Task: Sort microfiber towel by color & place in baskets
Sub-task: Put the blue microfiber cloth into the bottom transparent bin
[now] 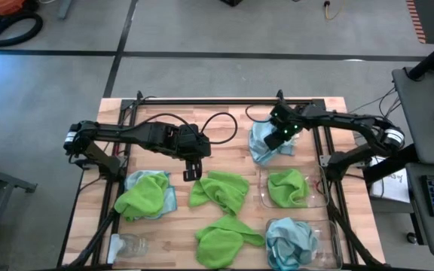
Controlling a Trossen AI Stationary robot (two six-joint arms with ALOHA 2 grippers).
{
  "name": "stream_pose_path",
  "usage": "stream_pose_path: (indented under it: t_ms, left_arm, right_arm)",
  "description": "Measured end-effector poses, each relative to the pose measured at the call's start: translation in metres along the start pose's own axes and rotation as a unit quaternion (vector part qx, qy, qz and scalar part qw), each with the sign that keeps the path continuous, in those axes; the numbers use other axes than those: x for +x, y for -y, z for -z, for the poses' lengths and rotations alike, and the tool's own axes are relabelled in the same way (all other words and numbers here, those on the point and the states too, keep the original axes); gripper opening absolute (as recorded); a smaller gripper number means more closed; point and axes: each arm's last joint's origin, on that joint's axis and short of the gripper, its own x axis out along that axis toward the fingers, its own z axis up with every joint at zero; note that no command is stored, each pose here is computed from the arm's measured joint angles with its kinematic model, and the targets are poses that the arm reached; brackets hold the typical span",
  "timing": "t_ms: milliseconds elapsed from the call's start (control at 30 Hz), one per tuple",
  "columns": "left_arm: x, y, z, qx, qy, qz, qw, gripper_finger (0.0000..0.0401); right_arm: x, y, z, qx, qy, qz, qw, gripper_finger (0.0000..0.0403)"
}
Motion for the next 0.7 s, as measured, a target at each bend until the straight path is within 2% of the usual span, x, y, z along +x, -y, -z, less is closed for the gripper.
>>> stream_pose_path:
  t_ms: [333,700]
  left_arm:
    - [0.000,0.000,0.000,0.000,0.000,0.000,1.000,0.0000]
    - [0.000,0.000,0.000,0.000,0.000,0.000,1.000,0.0000]
  right_arm:
    - [-0.066,-0.017,0.001,-0.021,0.113,-0.083,0.990,0.0012]
    - [-0.131,-0.026,0.016,-0.042,0.221,-0.148,0.963,0.0012]
